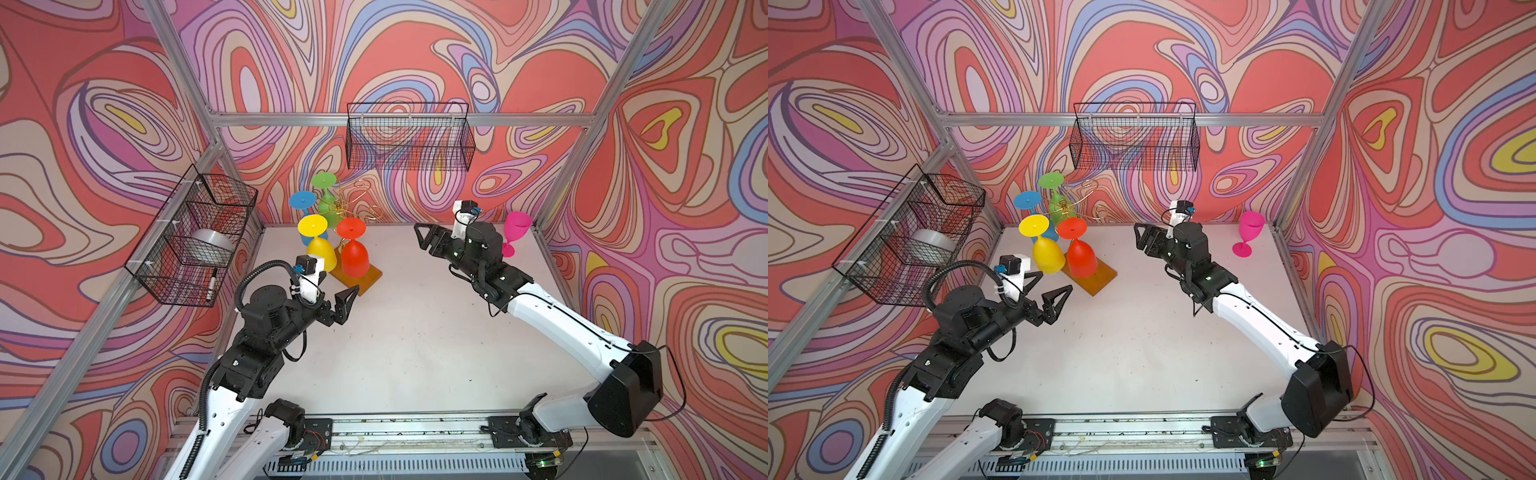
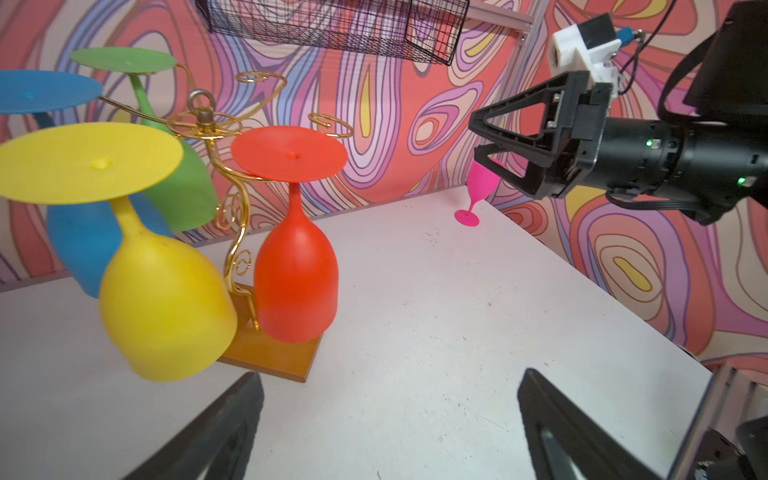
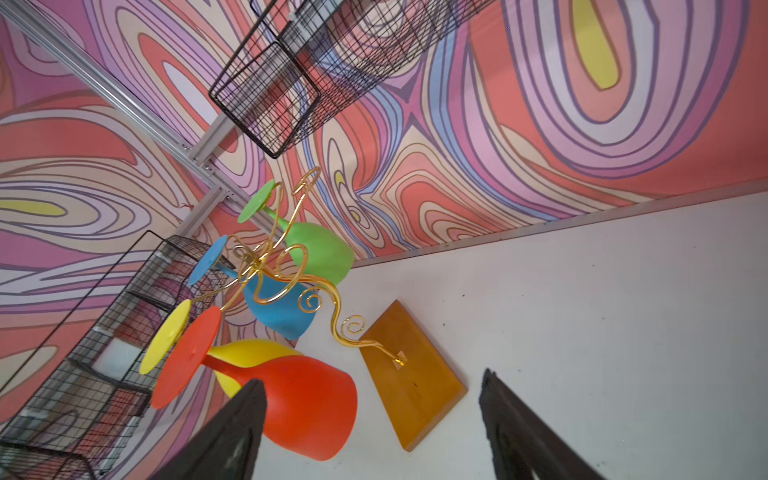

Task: Take the wine glass off the wine glass rack
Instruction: 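Move the open right gripper toward the red glass foot on the rack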

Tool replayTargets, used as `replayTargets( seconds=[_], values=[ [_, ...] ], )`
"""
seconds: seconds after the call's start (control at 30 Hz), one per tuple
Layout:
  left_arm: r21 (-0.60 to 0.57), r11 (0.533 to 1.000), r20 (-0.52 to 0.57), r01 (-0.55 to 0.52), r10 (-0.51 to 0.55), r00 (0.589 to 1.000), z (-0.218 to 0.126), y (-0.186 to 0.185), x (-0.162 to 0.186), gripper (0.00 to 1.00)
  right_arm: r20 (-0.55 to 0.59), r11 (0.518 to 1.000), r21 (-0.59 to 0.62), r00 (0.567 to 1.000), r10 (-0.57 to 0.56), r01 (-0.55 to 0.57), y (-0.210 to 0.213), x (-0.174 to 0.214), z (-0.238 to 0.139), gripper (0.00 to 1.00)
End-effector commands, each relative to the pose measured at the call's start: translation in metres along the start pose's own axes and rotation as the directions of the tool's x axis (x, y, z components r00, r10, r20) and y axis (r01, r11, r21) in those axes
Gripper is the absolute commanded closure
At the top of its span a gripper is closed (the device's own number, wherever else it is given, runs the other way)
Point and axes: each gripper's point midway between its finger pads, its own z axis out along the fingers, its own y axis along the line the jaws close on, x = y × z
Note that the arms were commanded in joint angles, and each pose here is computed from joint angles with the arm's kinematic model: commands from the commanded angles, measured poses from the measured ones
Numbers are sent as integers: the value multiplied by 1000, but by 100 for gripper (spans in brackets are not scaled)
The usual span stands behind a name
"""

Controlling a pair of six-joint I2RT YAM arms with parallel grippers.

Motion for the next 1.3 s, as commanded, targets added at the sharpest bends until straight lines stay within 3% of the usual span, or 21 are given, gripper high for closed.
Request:
replayTargets(
  seconds=[0.0, 0.23, 0.57, 0.77, 1.13, 1.27],
  values=[
    [-129, 991, 28, -25, 29, 999, -6, 22, -2, 5, -4, 992, -82, 996, 93, -93, 18, 1, 0, 16],
    [-262, 965, 54, -10, 24, 998, -14, 45, -4, 5, -86, 953, -164, 966, 242, -254, 35, 21, 13, 23],
    [-271, 963, 25, -8, 16, 1000, -8, 48, 1, 5, -187, 878, -257, 912, 364, -403, 70, 33, 28, 42],
    [-249, 968, -9, -7, 5, 1000, 0, 45, 5, 5, -254, 801, -278, 845, 471, -530, 82, 41, 45, 53],
    [-233, 973, -26, -3, -4, 1000, 3, 43, 10, 5, -352, 736, -315, 794, 497, -600, 118, 53, 65, 64],
    [-230, 973, -25, -1, -5, 1000, 3, 42, 9, 5, -374, 740, -293, 785, 494, -606, 120, 64, 76, 65]
  ],
)
